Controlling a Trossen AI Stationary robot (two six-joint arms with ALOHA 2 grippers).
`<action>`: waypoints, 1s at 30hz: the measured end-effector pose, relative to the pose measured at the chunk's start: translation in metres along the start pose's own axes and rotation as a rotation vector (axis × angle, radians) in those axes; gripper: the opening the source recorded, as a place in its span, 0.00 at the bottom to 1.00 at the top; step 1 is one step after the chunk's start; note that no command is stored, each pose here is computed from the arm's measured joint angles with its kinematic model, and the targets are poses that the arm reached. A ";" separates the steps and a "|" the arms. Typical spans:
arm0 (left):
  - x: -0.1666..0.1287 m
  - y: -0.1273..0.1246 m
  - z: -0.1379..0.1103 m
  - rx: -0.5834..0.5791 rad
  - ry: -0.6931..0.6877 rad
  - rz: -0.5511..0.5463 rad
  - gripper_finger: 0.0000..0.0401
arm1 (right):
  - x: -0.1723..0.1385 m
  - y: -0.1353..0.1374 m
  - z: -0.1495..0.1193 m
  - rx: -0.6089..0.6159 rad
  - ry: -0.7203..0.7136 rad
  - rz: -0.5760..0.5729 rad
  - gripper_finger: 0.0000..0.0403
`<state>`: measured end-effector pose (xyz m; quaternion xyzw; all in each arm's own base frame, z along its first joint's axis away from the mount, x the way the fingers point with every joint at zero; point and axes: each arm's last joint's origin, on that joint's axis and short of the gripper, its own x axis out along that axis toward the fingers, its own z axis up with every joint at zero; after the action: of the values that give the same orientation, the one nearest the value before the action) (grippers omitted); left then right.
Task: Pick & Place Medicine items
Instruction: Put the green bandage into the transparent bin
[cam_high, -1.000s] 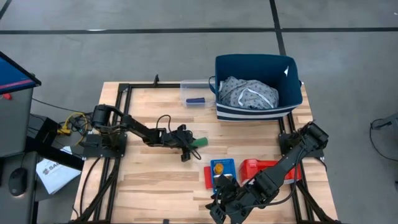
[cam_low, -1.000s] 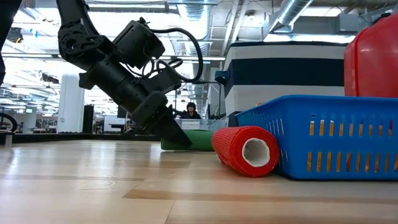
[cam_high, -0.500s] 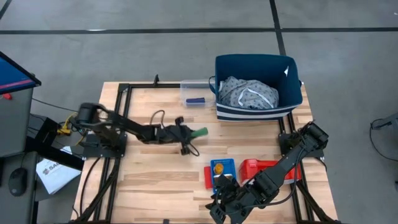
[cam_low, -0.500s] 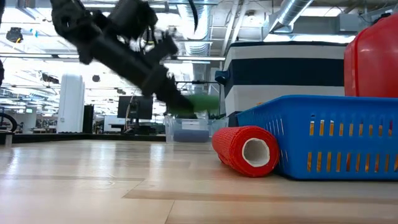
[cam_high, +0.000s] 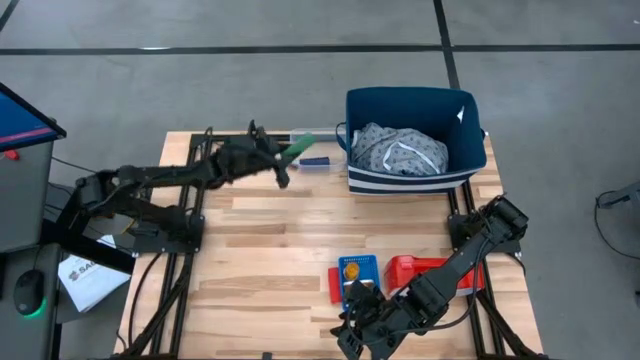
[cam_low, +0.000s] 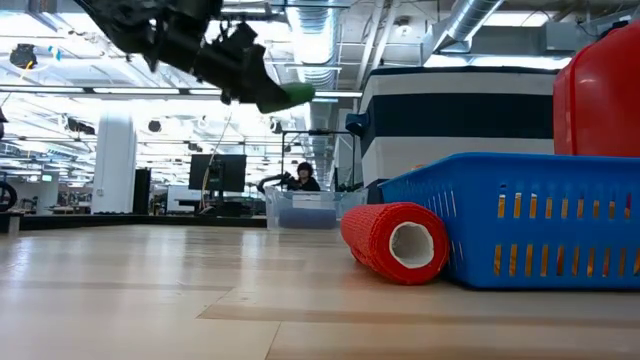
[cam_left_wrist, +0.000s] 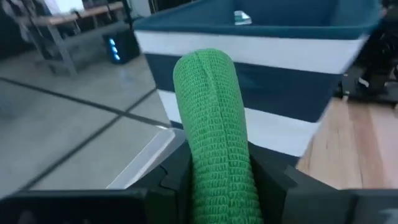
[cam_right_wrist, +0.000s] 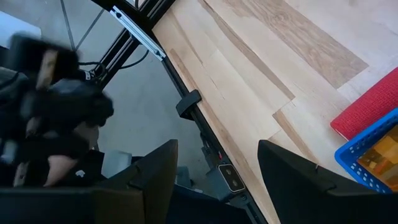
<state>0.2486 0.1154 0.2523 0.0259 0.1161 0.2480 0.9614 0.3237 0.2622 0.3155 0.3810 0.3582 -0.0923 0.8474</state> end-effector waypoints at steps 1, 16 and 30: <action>0.005 0.008 -0.001 -0.019 0.011 -0.001 0.27 | 0.000 0.000 0.001 -0.004 -0.001 -0.001 0.54; 0.112 0.048 -0.038 0.018 0.329 -0.027 0.27 | 0.008 -0.006 0.020 0.021 -0.003 -0.015 0.54; 0.125 0.071 -0.046 0.035 0.347 0.104 0.53 | 0.009 -0.007 0.022 0.049 -0.009 -0.019 0.54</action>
<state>0.3105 0.2376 0.1893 0.0053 0.2832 0.2959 0.9123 0.3390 0.2425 0.3153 0.3976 0.3556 -0.1109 0.8386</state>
